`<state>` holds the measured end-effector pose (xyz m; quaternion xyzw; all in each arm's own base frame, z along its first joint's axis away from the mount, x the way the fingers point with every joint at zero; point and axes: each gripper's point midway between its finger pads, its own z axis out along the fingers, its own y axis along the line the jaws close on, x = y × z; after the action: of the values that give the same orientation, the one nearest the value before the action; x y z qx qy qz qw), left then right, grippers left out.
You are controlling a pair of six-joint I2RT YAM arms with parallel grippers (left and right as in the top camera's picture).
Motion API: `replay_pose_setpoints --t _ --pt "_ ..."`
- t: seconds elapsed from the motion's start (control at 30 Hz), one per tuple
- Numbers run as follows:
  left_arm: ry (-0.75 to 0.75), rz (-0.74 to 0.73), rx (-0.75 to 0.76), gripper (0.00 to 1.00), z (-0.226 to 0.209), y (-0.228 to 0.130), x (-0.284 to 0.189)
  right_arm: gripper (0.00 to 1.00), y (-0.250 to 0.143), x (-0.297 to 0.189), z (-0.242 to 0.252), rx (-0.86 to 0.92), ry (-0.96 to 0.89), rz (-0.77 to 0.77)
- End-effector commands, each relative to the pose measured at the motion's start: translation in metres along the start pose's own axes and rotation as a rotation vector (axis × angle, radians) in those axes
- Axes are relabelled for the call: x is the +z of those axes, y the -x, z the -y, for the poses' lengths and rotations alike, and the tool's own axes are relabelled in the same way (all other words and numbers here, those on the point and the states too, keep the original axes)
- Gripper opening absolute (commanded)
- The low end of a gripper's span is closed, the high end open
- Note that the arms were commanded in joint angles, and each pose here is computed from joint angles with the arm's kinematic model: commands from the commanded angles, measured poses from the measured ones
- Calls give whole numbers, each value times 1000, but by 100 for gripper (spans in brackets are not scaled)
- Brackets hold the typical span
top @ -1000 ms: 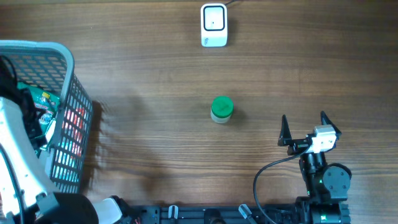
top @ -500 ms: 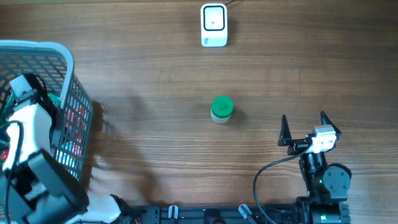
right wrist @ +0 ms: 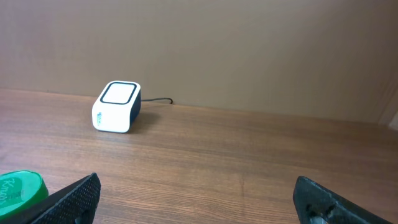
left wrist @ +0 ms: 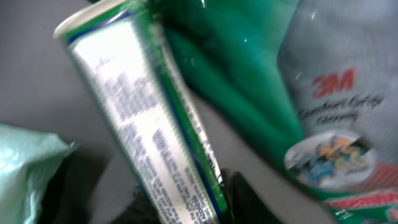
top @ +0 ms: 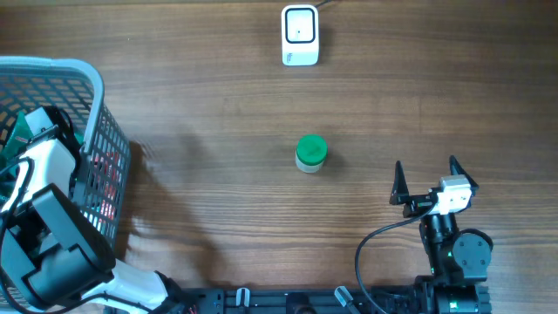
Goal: Scan the item barcode
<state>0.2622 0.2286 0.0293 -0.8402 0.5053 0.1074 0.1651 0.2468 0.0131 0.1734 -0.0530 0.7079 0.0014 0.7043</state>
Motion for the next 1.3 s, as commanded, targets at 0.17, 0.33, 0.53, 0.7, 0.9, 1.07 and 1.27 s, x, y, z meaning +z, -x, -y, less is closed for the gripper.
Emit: replay_pose_setpoints --t 0.17,0.33,0.53,0.7,0.9,1.07,1.27 --pt "-293 30 156 26 39 39 -113 99 1 0 1 -6 -7 7" --pt "-762 -59 125 25 41 54 -265 100 1 0 1 -6 -7 7" --pt "-947 30 55 49 0 80 -331 100 1 0 1 -6 -7 7" --pt "-779 86 53 80 -3 86 -295 100 1 0 1 -6 -7 7" --pt "-596 6 88 89 37 62 -225 100 1 0 1 -6 -7 7" --pt "-473 -51 135 90 67 38 -162 100 1 0 1 -6 -7 7" --pt "-322 -100 181 90 78 11 -88 100 1 0 1 -6 -7 7"
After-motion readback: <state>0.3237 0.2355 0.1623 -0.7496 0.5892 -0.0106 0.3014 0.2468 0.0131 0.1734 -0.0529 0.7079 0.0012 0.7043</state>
